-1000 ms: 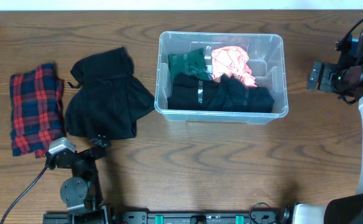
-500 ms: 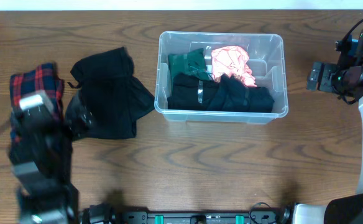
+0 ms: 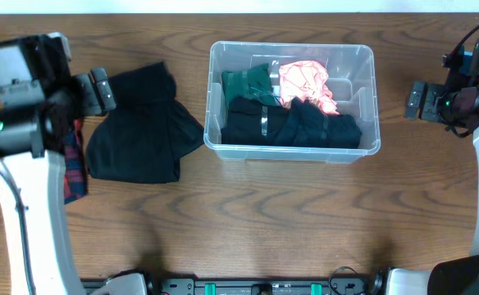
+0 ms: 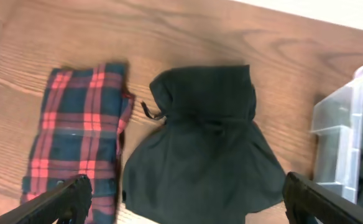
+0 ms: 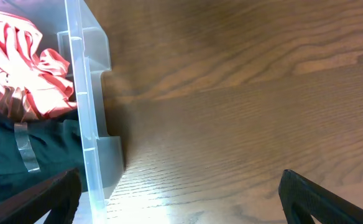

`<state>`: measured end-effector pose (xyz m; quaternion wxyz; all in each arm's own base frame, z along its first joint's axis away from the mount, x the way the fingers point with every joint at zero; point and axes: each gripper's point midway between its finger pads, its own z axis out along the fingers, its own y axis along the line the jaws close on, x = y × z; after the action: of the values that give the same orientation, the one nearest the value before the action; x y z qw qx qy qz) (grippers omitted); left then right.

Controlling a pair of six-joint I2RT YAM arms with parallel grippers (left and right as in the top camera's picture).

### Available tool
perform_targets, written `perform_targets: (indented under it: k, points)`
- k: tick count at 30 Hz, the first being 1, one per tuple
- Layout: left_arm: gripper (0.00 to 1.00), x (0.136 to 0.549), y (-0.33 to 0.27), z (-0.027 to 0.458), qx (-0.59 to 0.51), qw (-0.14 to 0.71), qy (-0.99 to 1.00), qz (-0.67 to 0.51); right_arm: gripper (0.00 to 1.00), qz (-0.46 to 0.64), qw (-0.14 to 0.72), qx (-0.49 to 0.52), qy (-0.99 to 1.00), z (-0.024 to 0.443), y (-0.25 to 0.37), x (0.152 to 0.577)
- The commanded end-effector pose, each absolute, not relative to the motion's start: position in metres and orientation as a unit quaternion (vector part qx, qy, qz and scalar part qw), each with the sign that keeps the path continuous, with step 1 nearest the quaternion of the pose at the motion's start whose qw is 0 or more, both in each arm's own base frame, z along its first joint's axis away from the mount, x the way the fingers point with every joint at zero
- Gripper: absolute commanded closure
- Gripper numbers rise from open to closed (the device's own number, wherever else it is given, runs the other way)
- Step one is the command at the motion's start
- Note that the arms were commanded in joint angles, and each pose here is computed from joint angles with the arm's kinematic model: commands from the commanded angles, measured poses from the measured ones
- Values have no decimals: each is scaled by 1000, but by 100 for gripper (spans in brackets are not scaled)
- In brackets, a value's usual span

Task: Pack container
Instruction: 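Reach the left gripper up to the black drawstring bag, then close the left gripper on the black bag's drawstring top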

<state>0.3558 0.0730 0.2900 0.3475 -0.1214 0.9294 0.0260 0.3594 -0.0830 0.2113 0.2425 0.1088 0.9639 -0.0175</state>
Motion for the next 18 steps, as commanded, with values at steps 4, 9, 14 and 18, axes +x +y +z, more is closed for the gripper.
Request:
perform_targets:
  k: [4, 9, 14, 18]
  points:
    - [2, 371, 80, 270, -117, 320, 940, 34, 1, -18, 243, 117, 963, 212, -86, 359]
    - [2, 379, 92, 257, -98, 303, 946, 67, 1, -18, 243, 117, 963, 212, -86, 359]
    - [2, 381, 99, 257, -78, 305, 945, 90, 1, -18, 243, 117, 963, 212, -86, 359]
    - [2, 390, 102, 257, -80, 315, 941, 91, 1, -18, 243, 117, 963, 212, -86, 359]
